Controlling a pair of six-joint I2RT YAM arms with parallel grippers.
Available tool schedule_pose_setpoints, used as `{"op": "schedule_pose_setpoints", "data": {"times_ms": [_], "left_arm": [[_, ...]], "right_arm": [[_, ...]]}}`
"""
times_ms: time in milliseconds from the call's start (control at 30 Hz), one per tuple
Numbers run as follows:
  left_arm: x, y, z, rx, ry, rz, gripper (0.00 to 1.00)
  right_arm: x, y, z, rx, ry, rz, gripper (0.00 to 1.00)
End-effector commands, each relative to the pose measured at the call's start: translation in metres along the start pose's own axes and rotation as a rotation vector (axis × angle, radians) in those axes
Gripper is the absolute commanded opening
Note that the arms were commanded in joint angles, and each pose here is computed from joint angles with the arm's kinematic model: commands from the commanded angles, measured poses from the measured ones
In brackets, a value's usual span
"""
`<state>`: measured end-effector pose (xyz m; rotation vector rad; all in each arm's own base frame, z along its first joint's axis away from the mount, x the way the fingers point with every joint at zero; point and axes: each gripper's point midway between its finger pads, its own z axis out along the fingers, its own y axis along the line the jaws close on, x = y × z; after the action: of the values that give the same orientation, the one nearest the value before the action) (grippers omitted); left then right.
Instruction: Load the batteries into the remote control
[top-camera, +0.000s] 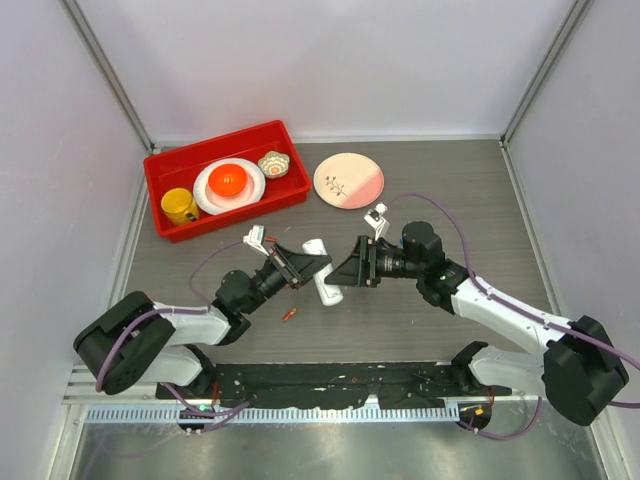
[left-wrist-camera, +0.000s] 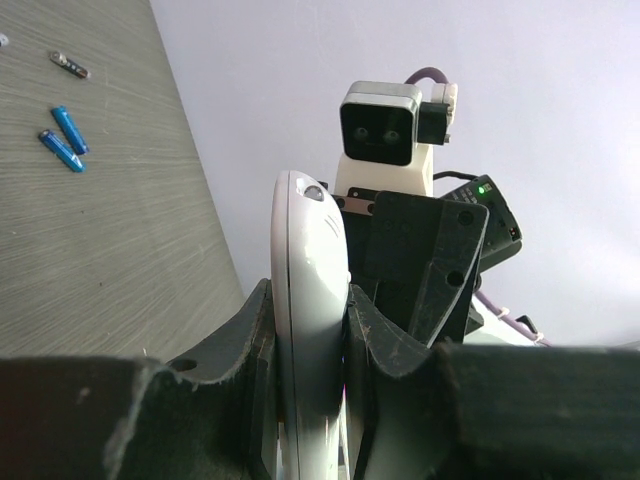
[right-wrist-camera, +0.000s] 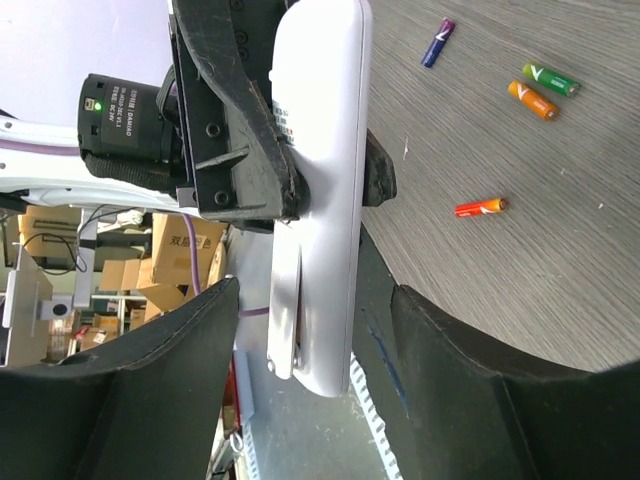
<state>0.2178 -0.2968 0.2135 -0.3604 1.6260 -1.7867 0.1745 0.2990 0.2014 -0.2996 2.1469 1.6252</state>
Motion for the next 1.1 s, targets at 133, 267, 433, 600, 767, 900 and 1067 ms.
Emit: {"op": "schedule_pose_setpoints", "data": {"times_ms": [133,267,433,600,767,900,1067], "left_arm": [[-0.016,-0.084,-0.004,0.316,-0.054,0.027,0.0],[-0.017,-0.087,-0.005,0.325,-0.056,0.028,0.0],[-0.017,-0.087,-0.005,0.325,-0.056,0.028,0.0],[-0.018,-0.087,-0.006,0.324,-0.06,0.027,0.0],[-0.018,-0.088,-0.006,0.327,-0.061,0.027,0.0],[-0.018,-0.09,-0.006,0.333,-0.059,0.028,0.0],[-0.017,-0.091,-0.006,0.336,-0.056,0.026,0.0]], "right_arm": [[-0.007,0.013,0.004,-0.088,-0.013,-0.021,0.64],[-0.006,0.012,0.005,-0.095,-0.013,-0.007,0.59],[-0.006,0.017,0.004,-0.124,-0.013,-0.001,0.59],[-0.002,0.017,0.002,-0.131,0.004,0.0,0.6],[0.002,0.015,0.002,-0.133,0.019,0.006,0.56],[0.003,0.012,0.002,-0.128,0.027,0.013,0.53],[0.001,0.009,0.006,-0.122,0.026,0.034,0.45]]}}
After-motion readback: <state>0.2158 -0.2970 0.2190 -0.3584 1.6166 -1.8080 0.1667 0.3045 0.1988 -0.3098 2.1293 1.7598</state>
